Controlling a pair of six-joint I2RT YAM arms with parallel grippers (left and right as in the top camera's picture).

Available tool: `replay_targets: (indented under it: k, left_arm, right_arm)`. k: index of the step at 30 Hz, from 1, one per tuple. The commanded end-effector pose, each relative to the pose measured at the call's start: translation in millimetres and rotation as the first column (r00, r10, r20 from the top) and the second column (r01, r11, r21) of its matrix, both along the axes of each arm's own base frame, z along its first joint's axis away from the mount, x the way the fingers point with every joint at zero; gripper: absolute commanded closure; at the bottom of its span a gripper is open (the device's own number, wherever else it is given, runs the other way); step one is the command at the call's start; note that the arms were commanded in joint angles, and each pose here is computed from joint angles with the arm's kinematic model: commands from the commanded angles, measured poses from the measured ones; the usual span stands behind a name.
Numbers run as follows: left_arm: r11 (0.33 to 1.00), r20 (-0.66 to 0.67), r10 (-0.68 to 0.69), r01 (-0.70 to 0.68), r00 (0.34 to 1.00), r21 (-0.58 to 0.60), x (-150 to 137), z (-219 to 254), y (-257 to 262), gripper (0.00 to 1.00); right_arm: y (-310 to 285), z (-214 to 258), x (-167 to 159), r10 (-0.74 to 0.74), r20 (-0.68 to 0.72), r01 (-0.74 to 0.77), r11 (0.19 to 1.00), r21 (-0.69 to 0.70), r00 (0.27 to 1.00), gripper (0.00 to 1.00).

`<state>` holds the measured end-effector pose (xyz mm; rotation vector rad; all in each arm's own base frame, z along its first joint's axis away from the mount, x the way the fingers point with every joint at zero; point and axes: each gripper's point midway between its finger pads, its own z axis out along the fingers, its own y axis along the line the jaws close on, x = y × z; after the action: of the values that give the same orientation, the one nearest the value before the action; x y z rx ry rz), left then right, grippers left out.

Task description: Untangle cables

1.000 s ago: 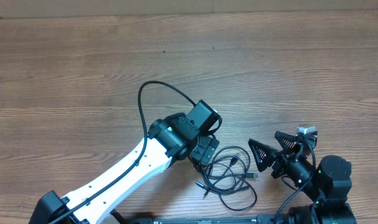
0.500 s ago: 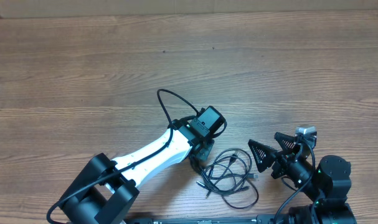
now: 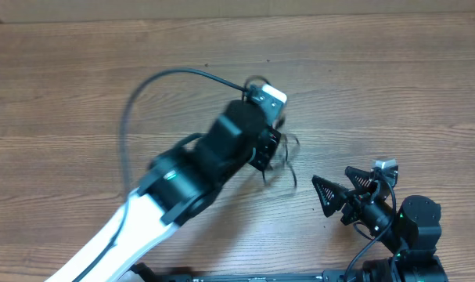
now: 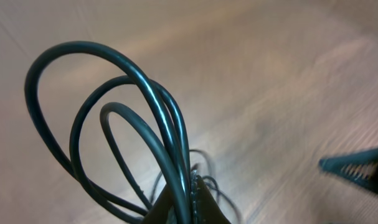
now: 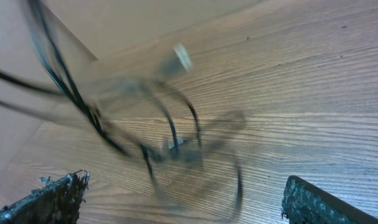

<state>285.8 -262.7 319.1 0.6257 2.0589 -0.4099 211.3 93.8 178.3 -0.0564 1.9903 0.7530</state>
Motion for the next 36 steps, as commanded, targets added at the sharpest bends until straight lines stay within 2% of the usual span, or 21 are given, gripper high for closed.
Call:
replay_targets:
  k: [1, 3, 7, 10, 13, 17, 21, 26, 29, 33, 36]
  left_arm:
    - [1.0, 0.2, -0.002, 0.003, 0.98, -0.008, -5.7, 67.0, 23.0, 0.96]
    - [1.0, 0.259, -0.016, 0.02, 0.966, -0.011, -13.7, 86.0, 31.0, 0.96]
    - [0.999, 0.293, -0.04, 0.04, 0.955, 0.004, -21.9, 94.5, 37.5, 0.96]
    - [0.983, 0.309, -0.184, 0.178, 0.933, 0.046, -36.3, 93.5, 23.2, 0.96]
    - [0.914, 0.314, -0.404, 0.397, 0.859, 0.088, -62.8, 89.4, -0.3, 0.96]
    - [0.832, 0.295, -0.547, 0.549, 0.784, 0.082, -83.6, 83.2, -18.7, 0.96]
    - [0.777, 0.25, -0.618, 0.627, 0.746, 0.051, -89.2, 71.3, -35.8, 0.96]
    - [0.75, 0.213, -0.65, 0.661, 0.729, 0.026, -80.7, 56.5, -55.9, 0.96]
    - [0.68, 0.211, -0.713, 0.733, 0.668, -0.023, -86.8, 53.3, -73.5, 0.96]
    - [0.638, 0.206, -0.743, 0.767, 0.637, -0.07, -87.7, 50.2, -87.0, 0.96]
    - [0.555, 0.227, -0.79, 0.822, 0.569, -0.129, -102.3, 58.9, -93.9, 0.96]
  right_arm:
    - [-1.2, 3.4, 0.8, -0.009, 0.01, 0.009, 1.0, 0.003, 1.0, 0.0]
    - [-1.1, 3.5, 0.8, -0.009, 0.01, 0.009, 1.0, 0.003, 1.0, 0.0]
    - [0.7, 5.8, 0.6, 0.002, 0.019, -0.002, 1.0, 0.009, 1.0, 0.0]
    - [8.7, 20.9, 0.4, 0.036, 0.055, -0.04, 0.997, 0.07, 0.998, 0.0]
    - [21.1, 46.2, -2.8, 0.098, 0.122, -0.116, 0.981, 0.152, 0.988, 0.0]
    - [32.7, 71.5, -10.0, 0.157, 0.164, -0.196, 0.947, 0.255, 0.974, 0.0]
    - [35.1, 84.4, -11.9, 0.168, 0.199, -0.221, 0.933, 0.284, 0.965, 0.0]
    - [35.1, 85.2, -11.9, 0.166, 0.189, -0.218, 0.928, 0.301, 0.968, 0.0]
    - [34.9, 86.0, -11.7, 0.164, 0.194, -0.218, 0.929, 0.3, 0.967, 0.0]
    - [34.7, 85.6, -11.4, 0.162, 0.193, -0.215, 0.93, 0.299, 0.968, 0.0]
    - [23.0, 74.3, -0.5, 0.072, 0.143, -0.112, 0.948, 0.297, 0.987, 0.0]
